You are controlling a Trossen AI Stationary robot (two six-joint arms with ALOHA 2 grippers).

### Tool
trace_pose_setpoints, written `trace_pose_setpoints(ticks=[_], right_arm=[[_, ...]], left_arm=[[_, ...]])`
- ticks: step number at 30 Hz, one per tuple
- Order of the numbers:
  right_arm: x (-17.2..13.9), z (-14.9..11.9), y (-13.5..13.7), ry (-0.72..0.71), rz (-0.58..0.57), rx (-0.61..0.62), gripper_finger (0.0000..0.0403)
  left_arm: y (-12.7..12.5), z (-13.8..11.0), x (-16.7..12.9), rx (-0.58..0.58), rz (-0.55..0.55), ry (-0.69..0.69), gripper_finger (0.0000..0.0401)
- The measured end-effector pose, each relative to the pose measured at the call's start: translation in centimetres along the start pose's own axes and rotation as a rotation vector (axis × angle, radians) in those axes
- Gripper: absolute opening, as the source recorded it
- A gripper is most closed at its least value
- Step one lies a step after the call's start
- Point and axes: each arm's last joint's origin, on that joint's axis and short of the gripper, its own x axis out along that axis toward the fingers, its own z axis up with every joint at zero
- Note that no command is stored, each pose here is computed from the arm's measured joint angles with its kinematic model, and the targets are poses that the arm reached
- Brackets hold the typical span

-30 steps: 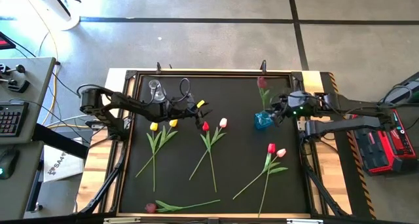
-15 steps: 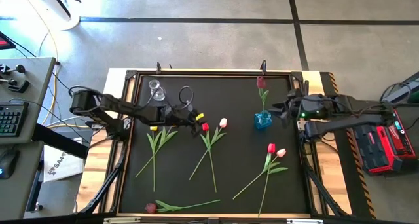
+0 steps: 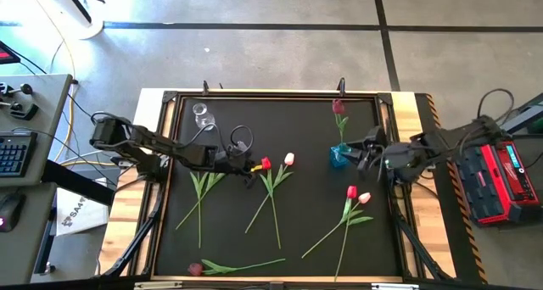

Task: Sort flowers into vase by color
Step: Put the right yellow flower into the blue vase

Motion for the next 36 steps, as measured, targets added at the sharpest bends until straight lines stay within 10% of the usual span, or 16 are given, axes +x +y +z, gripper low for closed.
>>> trace_pose_setpoints(ticks=[18,36], right_arm=[[3.0,-3.0,3.4,0.162,-0.064,-0.116,0.019],[3.1,-3.7,2.3,0.135,-0.256,-0.09,0.019]], left_arm=[[-1.9,-1.5,-0.8,0.048,-0.14,0.092,0.0184],[-4.0,-1.4,1.2,0.057,-0.152,-0.213,0.0184]])
